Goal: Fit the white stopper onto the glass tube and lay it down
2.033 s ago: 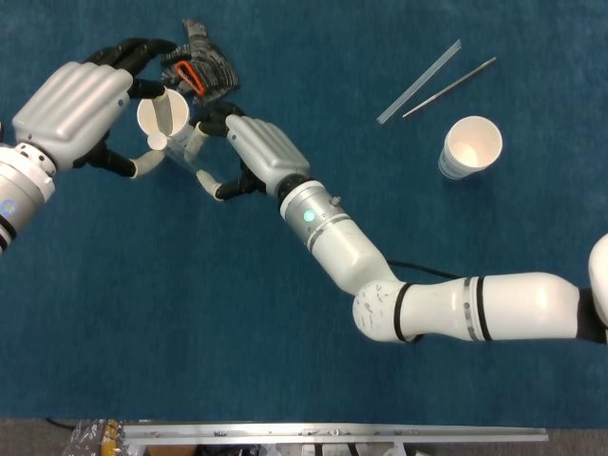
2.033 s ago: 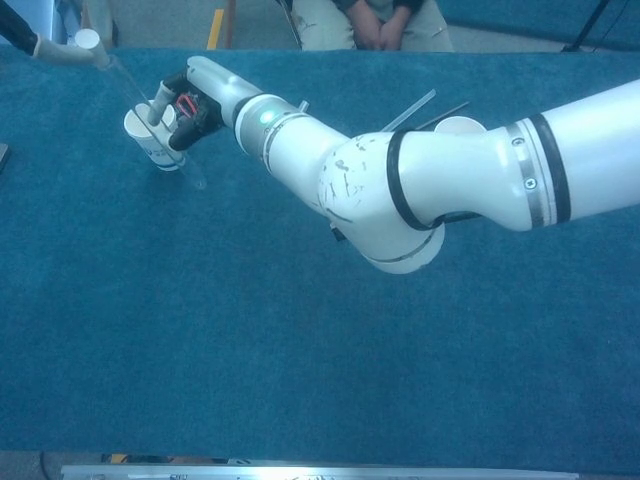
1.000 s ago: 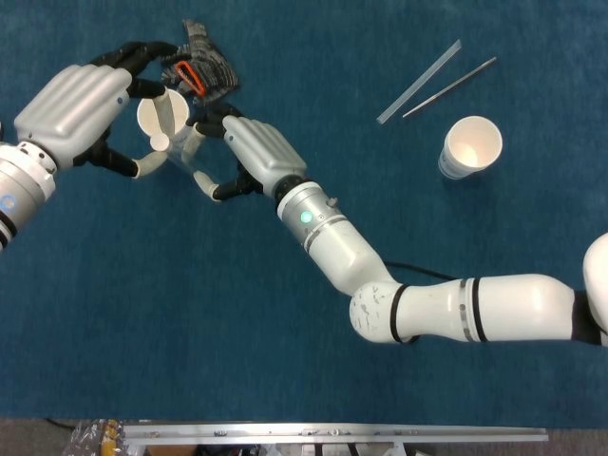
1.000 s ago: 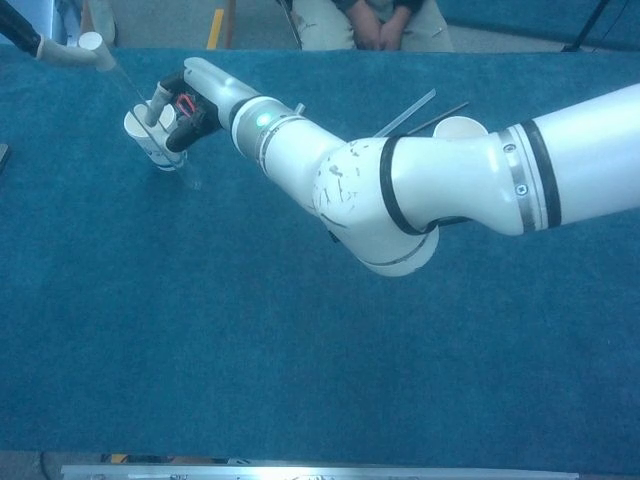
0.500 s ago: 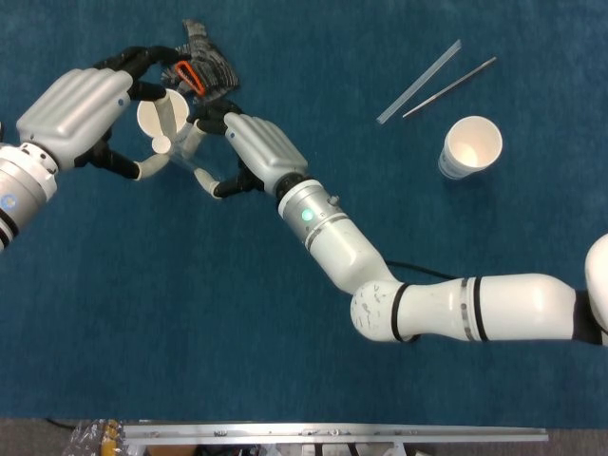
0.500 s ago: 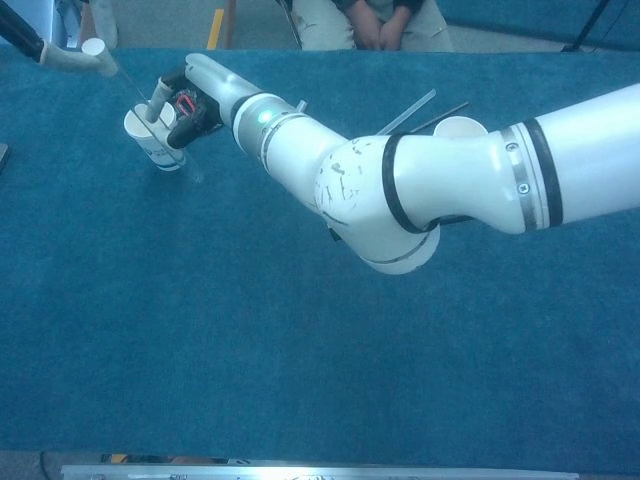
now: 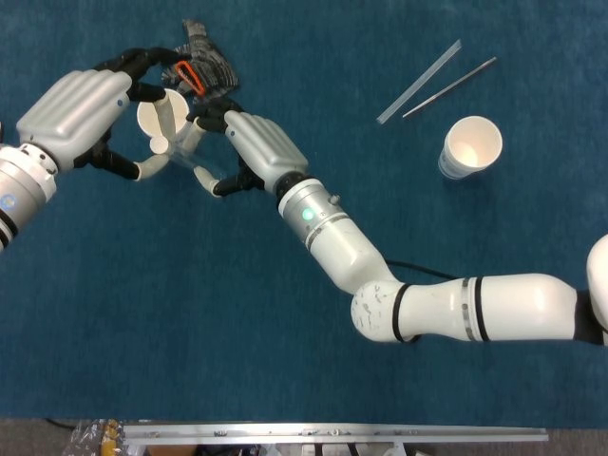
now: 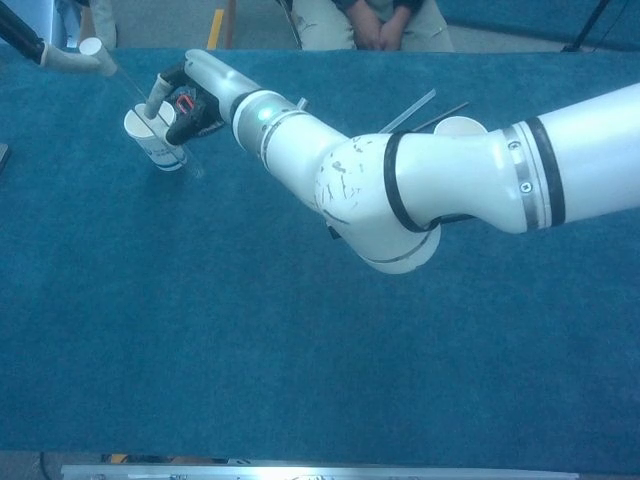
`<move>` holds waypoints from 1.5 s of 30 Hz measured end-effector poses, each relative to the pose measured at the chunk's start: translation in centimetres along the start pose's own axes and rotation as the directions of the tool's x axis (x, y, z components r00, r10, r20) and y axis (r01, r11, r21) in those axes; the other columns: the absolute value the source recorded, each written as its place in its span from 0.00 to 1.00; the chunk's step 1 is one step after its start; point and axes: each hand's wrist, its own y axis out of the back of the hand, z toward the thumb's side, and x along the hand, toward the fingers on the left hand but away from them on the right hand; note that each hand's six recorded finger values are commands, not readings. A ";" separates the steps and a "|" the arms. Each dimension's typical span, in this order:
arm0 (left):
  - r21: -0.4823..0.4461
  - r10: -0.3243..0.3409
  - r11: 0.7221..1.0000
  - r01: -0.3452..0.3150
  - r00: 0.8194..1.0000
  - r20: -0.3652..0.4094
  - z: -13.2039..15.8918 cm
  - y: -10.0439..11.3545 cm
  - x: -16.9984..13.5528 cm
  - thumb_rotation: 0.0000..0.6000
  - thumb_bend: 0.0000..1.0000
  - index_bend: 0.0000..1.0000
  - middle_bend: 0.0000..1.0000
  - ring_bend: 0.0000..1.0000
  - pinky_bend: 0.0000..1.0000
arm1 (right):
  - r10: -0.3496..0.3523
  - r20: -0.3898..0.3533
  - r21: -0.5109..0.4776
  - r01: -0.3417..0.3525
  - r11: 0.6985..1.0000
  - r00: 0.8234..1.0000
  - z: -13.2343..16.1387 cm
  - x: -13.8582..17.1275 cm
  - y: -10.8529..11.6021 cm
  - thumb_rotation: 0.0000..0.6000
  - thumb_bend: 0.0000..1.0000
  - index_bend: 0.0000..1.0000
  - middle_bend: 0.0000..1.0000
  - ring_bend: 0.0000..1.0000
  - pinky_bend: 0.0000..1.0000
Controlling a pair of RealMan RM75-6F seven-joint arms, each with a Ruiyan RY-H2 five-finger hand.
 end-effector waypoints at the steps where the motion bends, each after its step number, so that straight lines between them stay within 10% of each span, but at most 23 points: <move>1: 0.000 0.001 1.000 -0.001 1.000 0.001 0.0 0.0 0.0 1.00 0.32 0.50 0.04 0.00 0.00 | 0.000 0.002 0.003 0.000 1.000 1.000 -0.1 0.0 0.0 1.00 0.37 0.64 0.23 0.07 0.18; 17: 0.116 0.035 0.993 -0.036 0.999 0.015 -0.7 0.9 -0.5 1.00 0.32 0.23 0.00 0.00 0.00 | 0.001 0.023 0.070 -0.003 0.998 1.000 -0.9 0.8 1.0 1.00 0.37 0.65 0.23 0.07 0.18; 45: 0.174 0.181 0.970 -0.169 0.982 -0.056 -7.5 0.4 -2.7 1.00 0.32 0.22 0.00 0.00 0.00 | 0.048 0.203 0.315 -0.111 0.942 0.978 -5.8 6.1 6.1 1.00 0.37 0.67 0.24 0.07 0.18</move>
